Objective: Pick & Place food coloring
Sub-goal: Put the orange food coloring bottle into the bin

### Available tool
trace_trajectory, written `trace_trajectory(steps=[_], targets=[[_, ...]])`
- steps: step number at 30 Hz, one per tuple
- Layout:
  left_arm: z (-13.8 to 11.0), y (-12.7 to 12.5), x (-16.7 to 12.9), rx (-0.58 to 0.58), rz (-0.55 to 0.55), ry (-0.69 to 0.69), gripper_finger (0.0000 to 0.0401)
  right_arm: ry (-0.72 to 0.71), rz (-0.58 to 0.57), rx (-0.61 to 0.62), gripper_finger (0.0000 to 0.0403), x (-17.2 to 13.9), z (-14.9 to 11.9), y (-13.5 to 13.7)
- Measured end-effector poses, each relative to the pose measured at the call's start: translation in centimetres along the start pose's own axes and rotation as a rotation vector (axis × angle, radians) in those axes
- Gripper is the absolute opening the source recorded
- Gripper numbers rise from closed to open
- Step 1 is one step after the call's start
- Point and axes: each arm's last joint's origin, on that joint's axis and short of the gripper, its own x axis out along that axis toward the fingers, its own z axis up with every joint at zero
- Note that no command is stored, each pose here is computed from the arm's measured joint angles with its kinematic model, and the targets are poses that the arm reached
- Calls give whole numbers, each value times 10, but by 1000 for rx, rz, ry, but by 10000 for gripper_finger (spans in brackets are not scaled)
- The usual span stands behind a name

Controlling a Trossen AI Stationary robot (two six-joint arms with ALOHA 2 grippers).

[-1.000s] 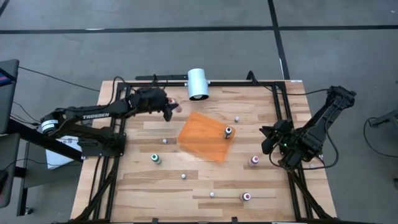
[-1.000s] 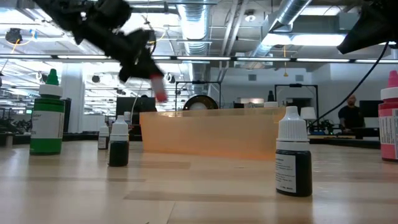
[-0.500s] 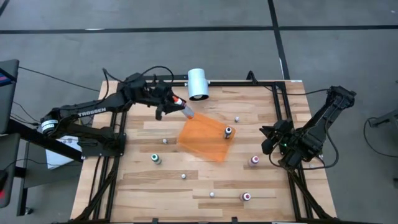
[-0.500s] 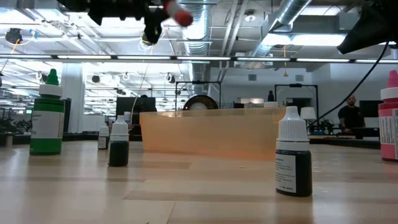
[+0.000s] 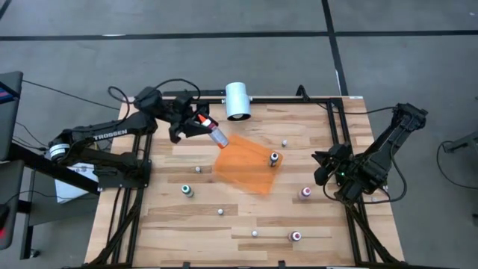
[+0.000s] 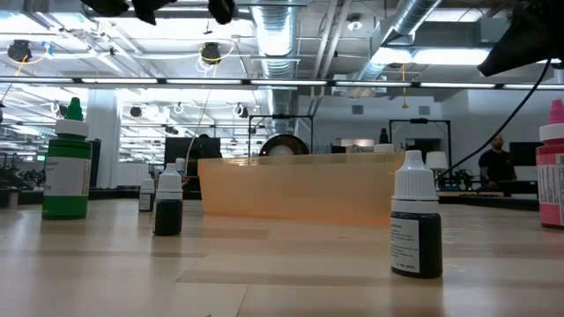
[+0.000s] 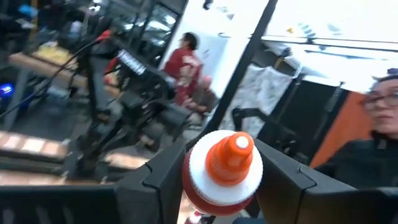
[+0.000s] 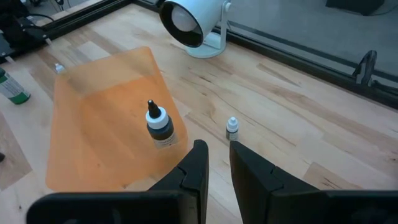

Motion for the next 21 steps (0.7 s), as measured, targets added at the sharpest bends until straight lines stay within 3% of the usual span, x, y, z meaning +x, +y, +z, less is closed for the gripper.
trace_trajectory(steps=[6,13,21], targets=[[7,-14,4,47,-118,-50,156,-2,0,0,56,0,0,0],[15,-37,7,193,-284,-138,157,-2,0,0,56,0,0,0],[15,-41,7,188,-308,-149,157,-2,2,-20,56,0,0,0]])
